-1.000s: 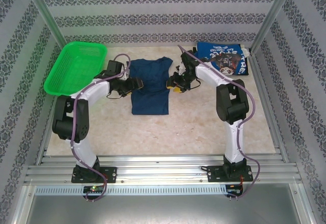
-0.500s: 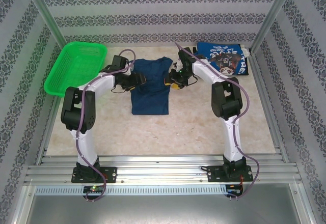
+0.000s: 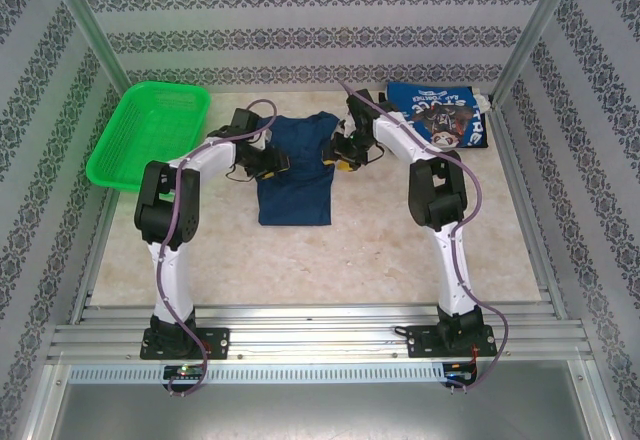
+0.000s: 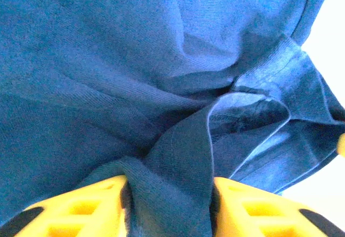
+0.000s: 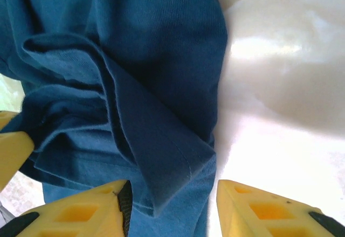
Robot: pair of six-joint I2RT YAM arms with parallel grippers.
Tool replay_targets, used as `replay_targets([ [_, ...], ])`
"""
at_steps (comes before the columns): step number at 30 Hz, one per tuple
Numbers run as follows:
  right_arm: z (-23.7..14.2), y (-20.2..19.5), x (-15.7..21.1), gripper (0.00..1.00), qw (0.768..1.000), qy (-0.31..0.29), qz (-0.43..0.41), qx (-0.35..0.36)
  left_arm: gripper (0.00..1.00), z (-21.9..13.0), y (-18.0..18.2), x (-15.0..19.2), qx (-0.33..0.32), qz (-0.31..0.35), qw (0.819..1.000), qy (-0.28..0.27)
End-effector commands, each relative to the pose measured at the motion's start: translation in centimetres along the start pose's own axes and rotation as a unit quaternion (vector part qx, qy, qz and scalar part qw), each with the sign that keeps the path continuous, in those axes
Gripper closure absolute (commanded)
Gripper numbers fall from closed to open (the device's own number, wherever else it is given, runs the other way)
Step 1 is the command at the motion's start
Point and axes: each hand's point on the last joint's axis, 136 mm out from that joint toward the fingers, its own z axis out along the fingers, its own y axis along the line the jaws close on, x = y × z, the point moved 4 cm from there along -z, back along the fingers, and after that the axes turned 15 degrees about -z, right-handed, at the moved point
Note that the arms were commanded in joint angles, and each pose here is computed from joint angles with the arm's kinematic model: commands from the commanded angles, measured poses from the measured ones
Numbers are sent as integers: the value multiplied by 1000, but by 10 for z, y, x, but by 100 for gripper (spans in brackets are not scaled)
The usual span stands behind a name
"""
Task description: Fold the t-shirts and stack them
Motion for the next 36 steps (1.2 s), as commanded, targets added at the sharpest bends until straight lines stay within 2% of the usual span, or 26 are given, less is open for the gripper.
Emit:
replay_targets([
  [1,3,-4,-1,54,1000,12,-5,17,77,-2,-1,0,-16,10,1000,9],
  [3,5,-2,-3,57,1000,13,-6,13,90,-6,-1,-2,-22,9,1000,8],
  [5,7,0,-5,60,1000,14,-7,10,96,-12,-1,-3,-21,5,1000,3],
  [8,9,5,-5,68,1000,16,-12,10,98,-23,-1,-6,-15,-3,1000,-12],
  [13,12,6,-8,91,1000,18,-10,9,99,-34,10,-13,-14,-23,999,-25],
  [16,6,12,-12,100,1000,11,-16,7,100,-43,14,-17,-6,-35,999,-37],
  [23,-13,29,-26,100,999,-19,-26,-4,99,-56,7,-28,20,-45,997,-51],
  [26,-9,25,-30,100,1000,-13,-19,-5,99,-48,8,-32,17,-50,998,-41],
  [32,2,17,-39,100,1000,-20,-3,-12,97,-41,19,-51,8,-70,996,-56],
  [34,3,14,-45,100,999,-28,5,-16,93,-38,18,-59,16,-78,995,-55],
  [36,4,13,-50,80,999,-34,11,-24,78,-33,18,-64,17,-81,995,-52],
])
